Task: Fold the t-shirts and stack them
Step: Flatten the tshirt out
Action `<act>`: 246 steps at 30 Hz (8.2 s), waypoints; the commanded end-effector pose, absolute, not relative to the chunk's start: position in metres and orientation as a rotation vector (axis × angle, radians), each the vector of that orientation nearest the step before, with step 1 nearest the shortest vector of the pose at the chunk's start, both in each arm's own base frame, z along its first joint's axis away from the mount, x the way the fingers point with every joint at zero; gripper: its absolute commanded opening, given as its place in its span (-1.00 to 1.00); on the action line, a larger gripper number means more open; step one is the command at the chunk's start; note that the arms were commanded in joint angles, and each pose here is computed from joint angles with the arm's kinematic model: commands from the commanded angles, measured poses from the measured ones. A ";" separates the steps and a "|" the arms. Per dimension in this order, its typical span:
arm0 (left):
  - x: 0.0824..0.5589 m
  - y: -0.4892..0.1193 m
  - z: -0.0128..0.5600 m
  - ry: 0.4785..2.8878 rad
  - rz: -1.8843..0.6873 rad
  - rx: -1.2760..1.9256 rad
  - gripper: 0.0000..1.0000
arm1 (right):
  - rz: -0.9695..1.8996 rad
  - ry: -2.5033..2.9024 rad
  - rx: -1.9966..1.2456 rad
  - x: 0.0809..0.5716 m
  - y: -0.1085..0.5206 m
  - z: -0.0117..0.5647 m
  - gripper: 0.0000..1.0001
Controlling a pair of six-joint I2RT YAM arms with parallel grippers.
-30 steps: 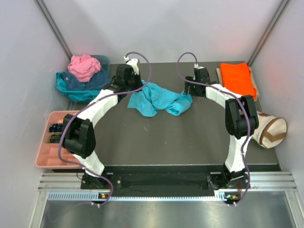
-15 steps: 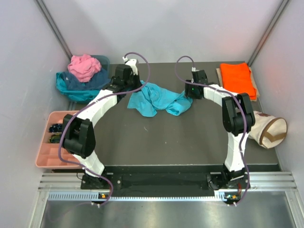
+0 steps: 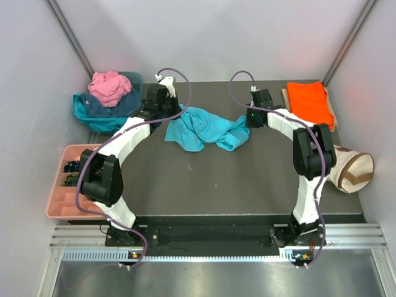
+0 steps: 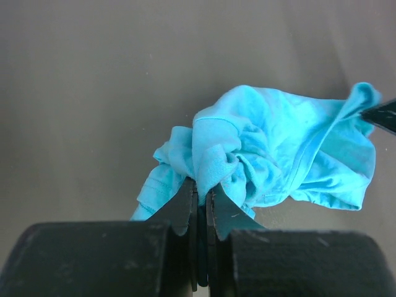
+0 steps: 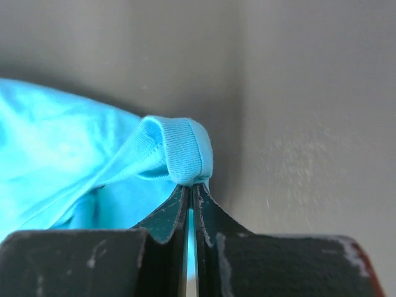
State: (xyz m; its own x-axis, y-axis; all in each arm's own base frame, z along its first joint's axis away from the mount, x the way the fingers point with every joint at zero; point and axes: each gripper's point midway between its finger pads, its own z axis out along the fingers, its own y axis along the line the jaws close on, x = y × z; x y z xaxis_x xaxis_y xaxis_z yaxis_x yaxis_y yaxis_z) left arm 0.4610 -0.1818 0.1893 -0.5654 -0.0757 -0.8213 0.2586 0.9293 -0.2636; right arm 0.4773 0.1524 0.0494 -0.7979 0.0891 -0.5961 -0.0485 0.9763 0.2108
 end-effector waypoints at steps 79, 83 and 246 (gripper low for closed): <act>0.390 -0.160 0.206 2.113 -0.524 -0.069 0.98 | 0.080 2.253 0.432 0.358 0.071 0.131 0.83; 0.366 -0.170 0.195 2.105 -0.606 -0.095 0.98 | 0.108 2.289 0.416 0.344 0.079 0.120 0.82; 0.501 -0.069 0.141 2.294 0.033 -0.212 -0.20 | -0.160 2.353 0.589 0.178 0.057 0.068 -1.00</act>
State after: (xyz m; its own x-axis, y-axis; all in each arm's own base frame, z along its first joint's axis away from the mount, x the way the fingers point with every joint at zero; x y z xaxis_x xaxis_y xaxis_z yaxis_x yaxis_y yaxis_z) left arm 0.5023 -0.0664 0.1349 -0.6453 -0.1492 -0.7492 -0.1852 0.9820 -0.0361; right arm 0.1688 0.0521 0.0515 -0.6815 0.3684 -0.6324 0.4659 0.8848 0.0133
